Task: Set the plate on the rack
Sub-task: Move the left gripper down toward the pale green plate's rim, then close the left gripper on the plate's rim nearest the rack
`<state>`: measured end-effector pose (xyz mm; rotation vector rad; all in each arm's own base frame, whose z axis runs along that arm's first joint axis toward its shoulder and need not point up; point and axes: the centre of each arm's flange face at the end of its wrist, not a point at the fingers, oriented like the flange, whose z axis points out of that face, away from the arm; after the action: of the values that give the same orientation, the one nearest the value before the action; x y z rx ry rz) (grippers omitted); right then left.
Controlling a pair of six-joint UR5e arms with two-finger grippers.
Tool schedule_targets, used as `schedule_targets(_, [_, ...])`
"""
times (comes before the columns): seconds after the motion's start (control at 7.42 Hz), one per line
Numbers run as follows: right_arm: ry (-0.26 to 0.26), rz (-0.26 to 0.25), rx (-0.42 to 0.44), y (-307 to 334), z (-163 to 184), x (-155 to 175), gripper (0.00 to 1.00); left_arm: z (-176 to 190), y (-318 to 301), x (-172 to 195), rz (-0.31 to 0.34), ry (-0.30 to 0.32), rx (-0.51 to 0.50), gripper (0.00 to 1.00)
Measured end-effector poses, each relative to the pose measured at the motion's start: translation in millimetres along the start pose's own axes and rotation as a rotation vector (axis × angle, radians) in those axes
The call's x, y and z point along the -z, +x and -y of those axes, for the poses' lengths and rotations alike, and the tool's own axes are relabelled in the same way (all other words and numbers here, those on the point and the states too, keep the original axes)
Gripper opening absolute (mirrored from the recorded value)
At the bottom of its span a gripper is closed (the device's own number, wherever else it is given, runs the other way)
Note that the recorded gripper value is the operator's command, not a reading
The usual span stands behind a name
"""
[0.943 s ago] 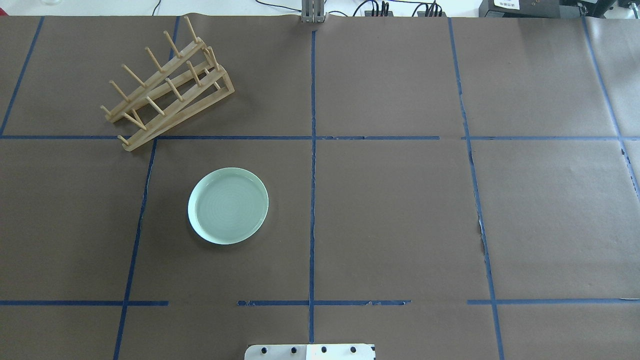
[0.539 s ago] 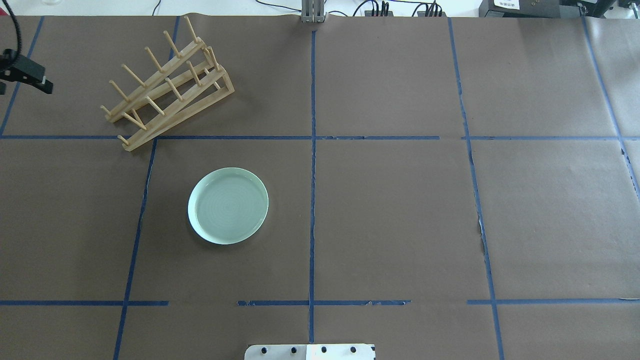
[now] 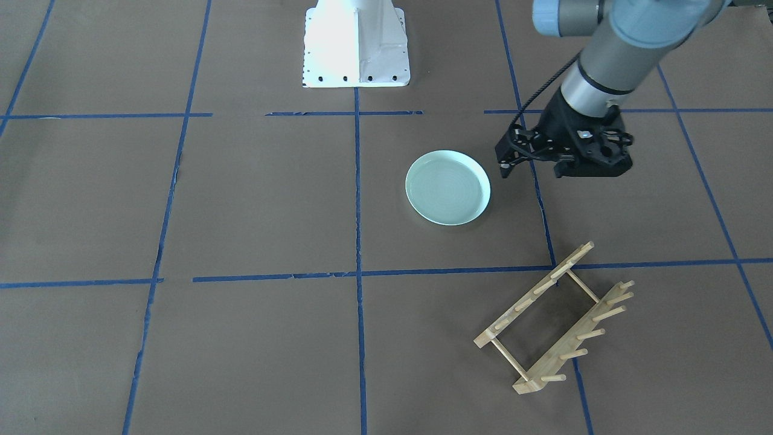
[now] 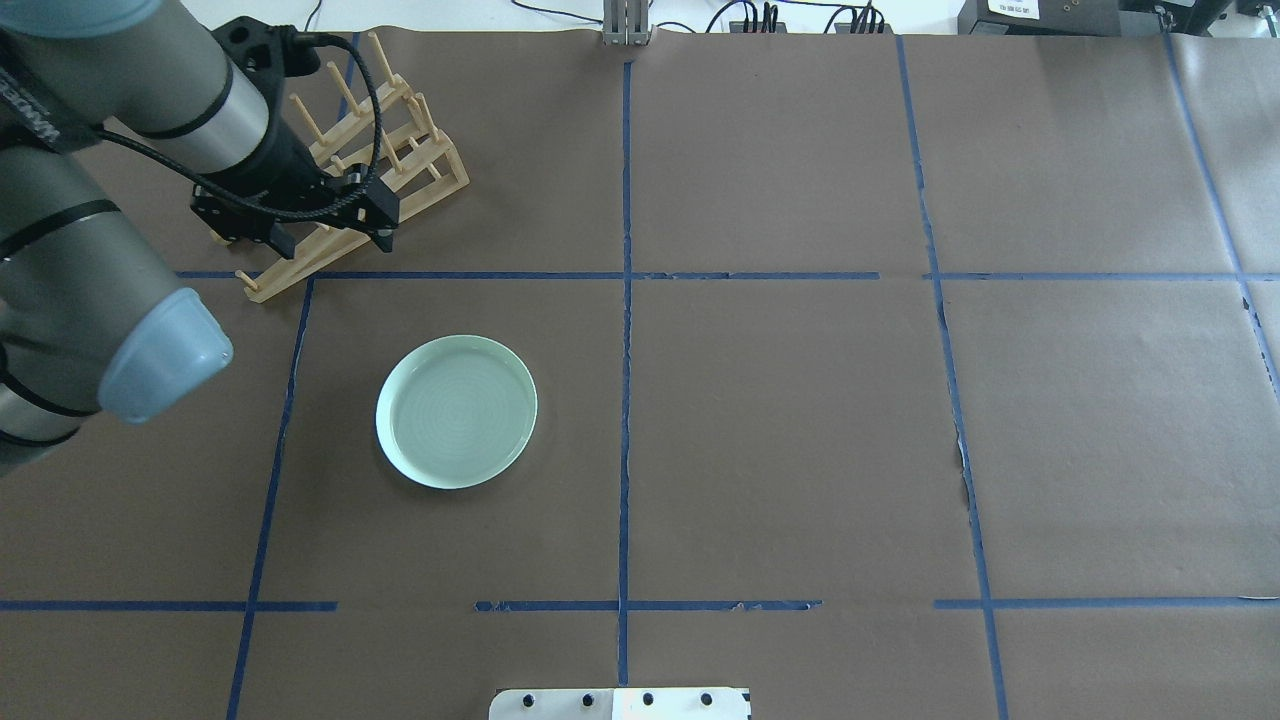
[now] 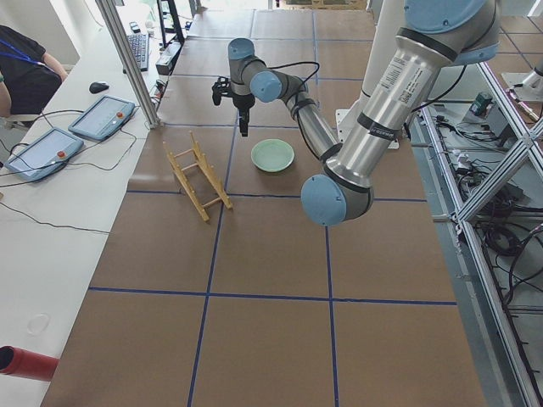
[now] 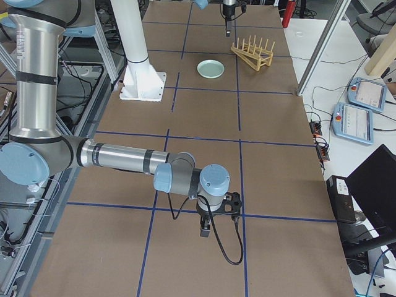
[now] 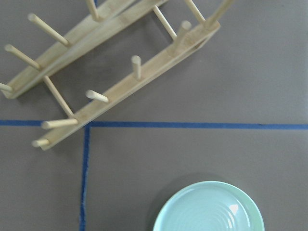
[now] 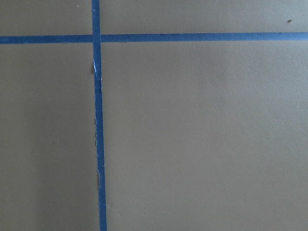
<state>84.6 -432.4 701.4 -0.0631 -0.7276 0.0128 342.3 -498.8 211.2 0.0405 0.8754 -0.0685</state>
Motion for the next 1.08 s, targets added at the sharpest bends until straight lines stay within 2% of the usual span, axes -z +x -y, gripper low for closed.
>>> schedule_targets(0.27, [0.0,0.0,0.0,0.1,0.0,0.1,1.0,-55.3,69.6,-50.8,0.046,0.034,0.039,1.0])
schedule_targets(0.4, [0.0,0.0,0.0,0.2,-0.1,0.1,1.0,-68.8,88.4,-73.3,0.055,0.039,0.046,1.0])
schedule_targets(0.81, [0.0,0.0,0.0,-0.1,0.0,0.0,1.0,-61.1,115.2,-156.4,0.09,0.019,0.078,1.0])
schedule_targets(1.08, [0.0,0.0,0.0,-0.1,0.0,-0.1,1.0,-53.5,123.7,-184.5,0.109,0.009,0.082,1.0])
